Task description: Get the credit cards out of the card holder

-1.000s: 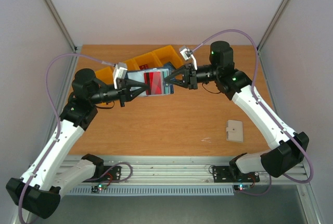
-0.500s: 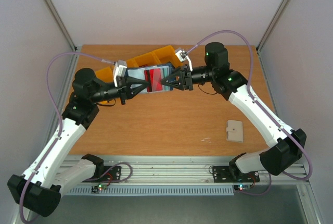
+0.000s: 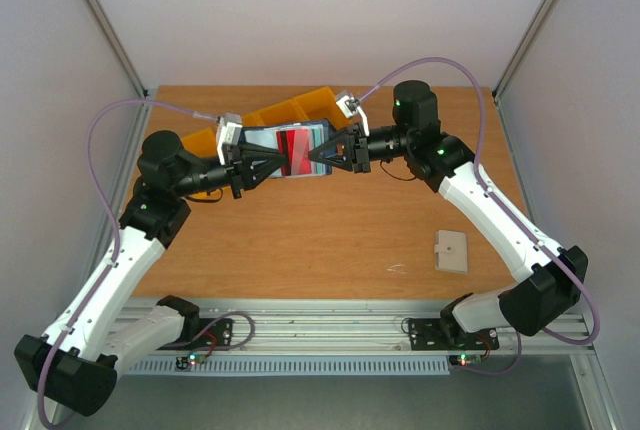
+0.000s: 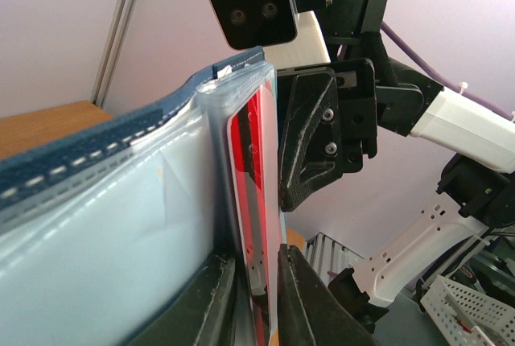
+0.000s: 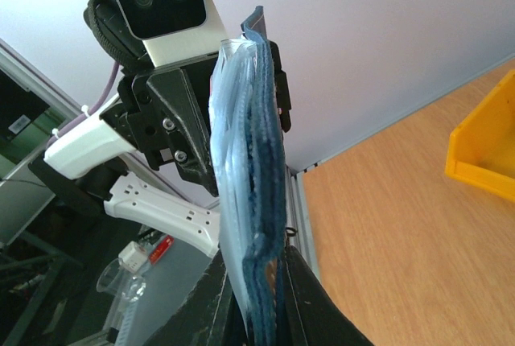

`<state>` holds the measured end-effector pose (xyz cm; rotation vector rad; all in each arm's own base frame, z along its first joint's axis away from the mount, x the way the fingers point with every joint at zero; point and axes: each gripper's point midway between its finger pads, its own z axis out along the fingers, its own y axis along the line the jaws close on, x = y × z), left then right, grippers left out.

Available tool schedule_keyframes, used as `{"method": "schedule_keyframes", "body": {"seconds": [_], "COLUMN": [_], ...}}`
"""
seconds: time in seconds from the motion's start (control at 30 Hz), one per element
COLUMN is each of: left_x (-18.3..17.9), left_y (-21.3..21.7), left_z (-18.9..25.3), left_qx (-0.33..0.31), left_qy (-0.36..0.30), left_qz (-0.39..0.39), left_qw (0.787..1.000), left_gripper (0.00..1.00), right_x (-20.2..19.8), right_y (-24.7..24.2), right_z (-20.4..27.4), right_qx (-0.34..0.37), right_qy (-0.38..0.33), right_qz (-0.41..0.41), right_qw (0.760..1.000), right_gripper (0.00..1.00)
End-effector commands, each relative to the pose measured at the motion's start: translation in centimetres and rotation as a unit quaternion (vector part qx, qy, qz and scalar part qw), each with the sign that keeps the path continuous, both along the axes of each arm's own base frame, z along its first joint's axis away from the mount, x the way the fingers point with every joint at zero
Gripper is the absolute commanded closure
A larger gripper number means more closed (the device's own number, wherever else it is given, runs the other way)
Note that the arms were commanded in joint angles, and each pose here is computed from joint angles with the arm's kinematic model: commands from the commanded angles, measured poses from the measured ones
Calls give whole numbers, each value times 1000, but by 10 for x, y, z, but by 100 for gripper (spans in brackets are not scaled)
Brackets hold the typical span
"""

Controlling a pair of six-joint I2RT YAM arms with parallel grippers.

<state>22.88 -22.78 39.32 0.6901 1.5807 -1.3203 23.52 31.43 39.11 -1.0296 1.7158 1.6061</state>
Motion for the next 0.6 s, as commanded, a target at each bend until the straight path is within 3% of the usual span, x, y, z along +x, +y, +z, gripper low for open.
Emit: {"method": "schedule_keyframes", "body": {"seconds": [0.0, 0.13, 0.57], "left_x": [3, 5, 2], "left_y": [-2, -1, 9], "left_z": [26, 30, 13], "left_qx": [-23, -26, 2], "left_qy": [-48, -50, -39], "left_qz": [3, 8, 14], "left_qw": [999, 998, 999], "left_gripper": [83, 99, 100], "right_x": [-9, -11, -11], "right_y": [2, 1, -25], "right_z": [8, 6, 3], "right_qx": [7, 5, -1], "right_qy": [-15, -14, -14], "right_qz": [23, 25, 0], "right_qw": [1000, 1000, 1000], "right_gripper": [99, 99, 98]}}
